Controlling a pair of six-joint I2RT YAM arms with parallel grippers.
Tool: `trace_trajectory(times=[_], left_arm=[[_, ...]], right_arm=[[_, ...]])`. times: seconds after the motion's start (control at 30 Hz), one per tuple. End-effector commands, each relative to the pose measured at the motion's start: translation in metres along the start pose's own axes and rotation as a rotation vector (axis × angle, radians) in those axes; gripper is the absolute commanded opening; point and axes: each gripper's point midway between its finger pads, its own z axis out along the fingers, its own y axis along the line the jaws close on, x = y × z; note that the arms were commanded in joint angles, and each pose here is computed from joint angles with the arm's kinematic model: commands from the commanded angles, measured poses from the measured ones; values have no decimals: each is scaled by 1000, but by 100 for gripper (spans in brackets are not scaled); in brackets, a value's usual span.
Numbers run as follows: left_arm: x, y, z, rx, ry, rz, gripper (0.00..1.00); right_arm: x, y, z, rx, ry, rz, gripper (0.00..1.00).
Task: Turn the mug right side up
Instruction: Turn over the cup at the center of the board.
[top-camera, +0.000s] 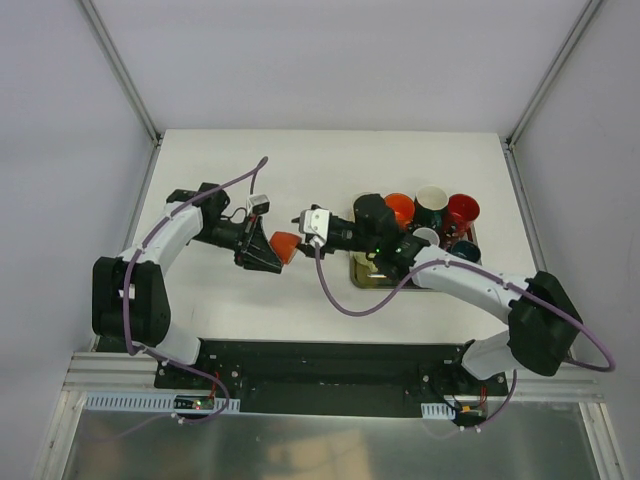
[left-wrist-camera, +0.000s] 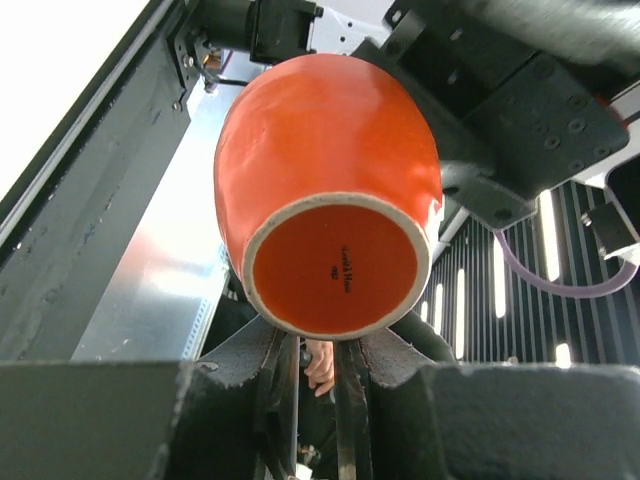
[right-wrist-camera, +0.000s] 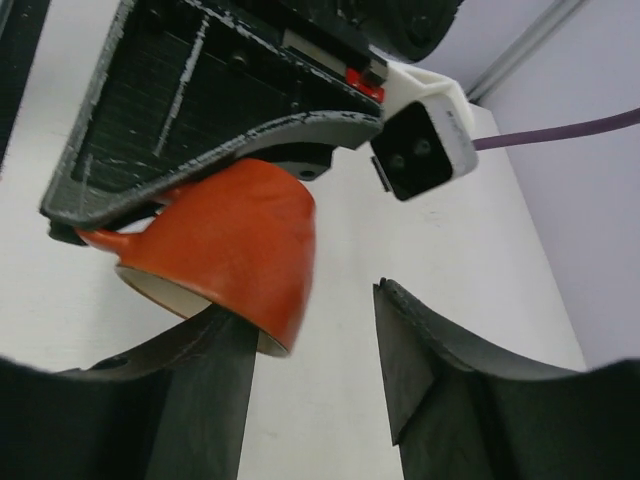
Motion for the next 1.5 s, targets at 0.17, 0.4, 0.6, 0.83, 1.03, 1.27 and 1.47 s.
trace_trajectory(times=[0.17, 0.4, 0.6, 0.83, 1.03, 1.27, 1.47], left_arm=[[6, -44, -5, 211, 17, 22, 37], [-8, 2, -23, -128, -140, 137, 73], [-25, 35, -68, -498, -395, 268, 77], [-35, 57, -125, -864, -754, 316, 92], [-27, 61, -136, -927, -805, 354, 99], [-17, 54, -153, -994, -891, 421, 99], [-13, 51, -153, -978, -914, 420, 99]], right_arm=[[-36, 7, 25, 6, -109, 19, 4], [0, 12, 4, 47, 106, 111, 0], [52, 61, -44, -119, 468, 249, 0], [89, 95, -77, -230, 763, 390, 0], [114, 109, -87, -262, 994, 507, 0], [144, 117, -84, -252, 1145, 561, 0], [160, 120, -78, -256, 1187, 563, 0]])
